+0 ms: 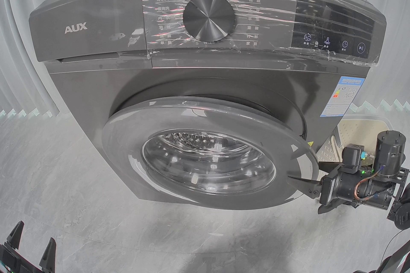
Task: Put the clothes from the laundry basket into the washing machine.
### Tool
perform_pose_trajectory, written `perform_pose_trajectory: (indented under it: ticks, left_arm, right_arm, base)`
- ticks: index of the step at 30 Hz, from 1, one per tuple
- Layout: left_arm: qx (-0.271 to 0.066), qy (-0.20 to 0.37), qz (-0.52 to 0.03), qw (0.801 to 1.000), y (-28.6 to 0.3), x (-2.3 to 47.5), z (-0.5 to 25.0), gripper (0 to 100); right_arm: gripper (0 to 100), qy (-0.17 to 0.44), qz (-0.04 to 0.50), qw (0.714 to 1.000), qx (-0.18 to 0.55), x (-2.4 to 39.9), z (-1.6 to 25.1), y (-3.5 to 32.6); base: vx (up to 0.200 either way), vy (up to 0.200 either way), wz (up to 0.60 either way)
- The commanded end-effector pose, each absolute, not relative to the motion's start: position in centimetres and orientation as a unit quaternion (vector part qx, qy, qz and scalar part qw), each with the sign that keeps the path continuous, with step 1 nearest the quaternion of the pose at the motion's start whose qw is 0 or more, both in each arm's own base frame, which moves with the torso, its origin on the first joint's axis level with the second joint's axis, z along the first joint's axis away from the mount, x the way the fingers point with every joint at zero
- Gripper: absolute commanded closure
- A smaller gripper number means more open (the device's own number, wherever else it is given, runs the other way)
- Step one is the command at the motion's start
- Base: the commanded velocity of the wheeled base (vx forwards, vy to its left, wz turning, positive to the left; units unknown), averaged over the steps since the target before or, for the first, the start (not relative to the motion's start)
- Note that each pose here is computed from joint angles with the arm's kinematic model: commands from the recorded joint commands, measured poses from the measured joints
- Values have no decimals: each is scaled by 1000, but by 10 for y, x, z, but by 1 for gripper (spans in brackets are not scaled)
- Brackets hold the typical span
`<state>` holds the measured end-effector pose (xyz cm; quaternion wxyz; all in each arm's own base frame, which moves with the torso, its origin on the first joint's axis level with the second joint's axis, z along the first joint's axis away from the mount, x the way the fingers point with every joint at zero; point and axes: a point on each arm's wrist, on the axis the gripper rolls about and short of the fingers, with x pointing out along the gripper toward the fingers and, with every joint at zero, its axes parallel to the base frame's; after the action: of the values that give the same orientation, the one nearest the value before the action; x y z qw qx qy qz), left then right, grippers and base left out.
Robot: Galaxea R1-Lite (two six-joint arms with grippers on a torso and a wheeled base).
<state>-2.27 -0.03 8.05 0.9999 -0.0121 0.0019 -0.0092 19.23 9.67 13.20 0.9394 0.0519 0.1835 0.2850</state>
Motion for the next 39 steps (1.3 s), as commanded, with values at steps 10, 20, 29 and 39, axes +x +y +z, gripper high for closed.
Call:
perform_pose_trajectory:
  ticks: [10, 20, 29, 39]
  left_arm:
    - [-13, 3, -9, 1000, 0, -23, 76, 0]
    - [-12, 3, -10, 1000, 0, -23, 76, 0]
    - [-12, 4, -9, 1000, 0, -22, 75, 0]
    - [-12, 3, -9, 1000, 0, -23, 76, 0]
  right_arm:
    - [0, 159, 294, 942, 37, 192, 140, 97]
    - [0, 174, 340, 924, 31, 179, 134, 110]
    - [0, 170, 346, 922, 30, 160, 133, 102]
    - [0, 199, 350, 915, 26, 176, 114, 116]
  base:
    - [-120, 0, 0]
    - [0, 0, 0]
    - [0, 0, 0]
    - [-120, 0, 0]
